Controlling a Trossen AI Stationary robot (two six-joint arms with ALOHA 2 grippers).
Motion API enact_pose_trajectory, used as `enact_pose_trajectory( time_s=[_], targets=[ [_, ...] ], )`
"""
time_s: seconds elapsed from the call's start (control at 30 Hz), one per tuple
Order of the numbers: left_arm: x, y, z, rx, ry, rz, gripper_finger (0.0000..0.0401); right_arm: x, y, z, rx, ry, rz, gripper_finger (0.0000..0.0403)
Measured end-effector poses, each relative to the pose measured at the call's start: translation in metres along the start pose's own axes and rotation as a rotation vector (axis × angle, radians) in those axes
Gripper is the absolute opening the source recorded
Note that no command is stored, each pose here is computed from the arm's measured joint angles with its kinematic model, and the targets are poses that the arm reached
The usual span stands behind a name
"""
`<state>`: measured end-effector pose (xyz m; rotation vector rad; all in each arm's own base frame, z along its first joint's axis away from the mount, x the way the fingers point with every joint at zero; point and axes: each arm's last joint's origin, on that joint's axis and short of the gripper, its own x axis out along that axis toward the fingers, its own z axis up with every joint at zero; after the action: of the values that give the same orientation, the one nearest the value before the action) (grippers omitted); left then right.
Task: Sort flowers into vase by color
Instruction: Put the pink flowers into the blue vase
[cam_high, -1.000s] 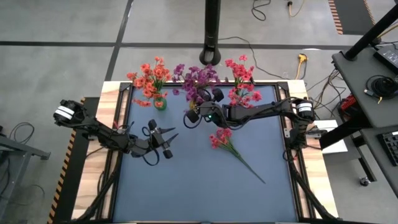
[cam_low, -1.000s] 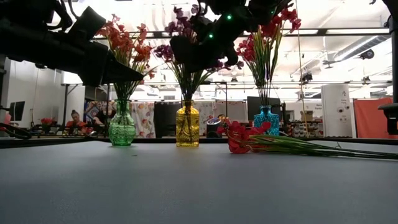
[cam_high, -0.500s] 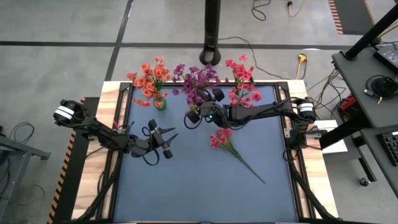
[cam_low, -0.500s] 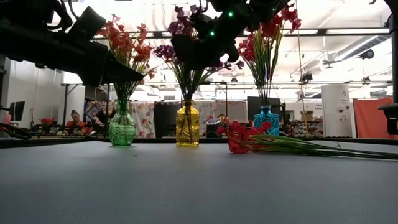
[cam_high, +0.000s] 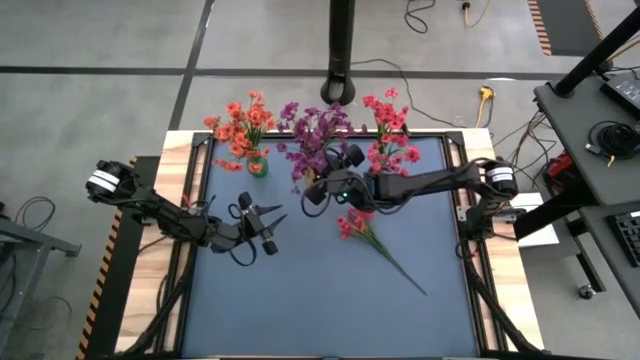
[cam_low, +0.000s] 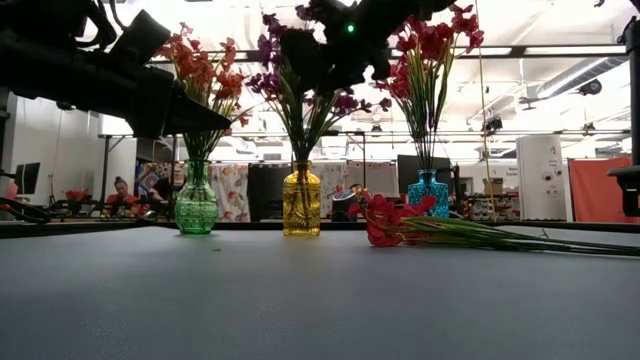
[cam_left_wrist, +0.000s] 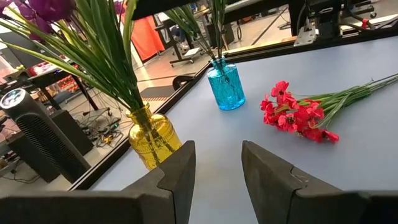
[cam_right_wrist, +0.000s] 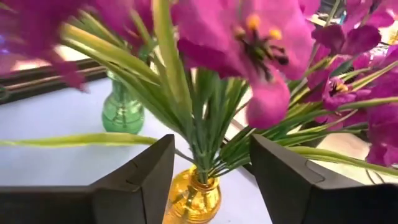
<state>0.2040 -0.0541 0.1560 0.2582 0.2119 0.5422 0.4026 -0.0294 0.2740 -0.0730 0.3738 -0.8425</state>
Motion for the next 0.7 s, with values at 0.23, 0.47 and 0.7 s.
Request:
enact_pose_trajectory(
  time_s=[0.23, 0.47, 0.7],
  targets=[
    [0.0, 0.0, 0.002, -0.007, -0.005, 0.001, 0.0115, -0.017, 0.001, 0.007, -0.013, -0.012, 0.03, 0.021],
    [0.002, -0.002, 0.008, -0.02, -0.017, 0.002, 0.0115, -0.038, 0.008, 0.012, -0.033, -0.028, 0.078, 0.021],
    [0.004, -0.004, 0.017, -0.031, -0.033, 0.004, 0.0115, -0.061, 0.018, 0.011, -0.137, -0.021, 0.136, 0.021]
  ],
)
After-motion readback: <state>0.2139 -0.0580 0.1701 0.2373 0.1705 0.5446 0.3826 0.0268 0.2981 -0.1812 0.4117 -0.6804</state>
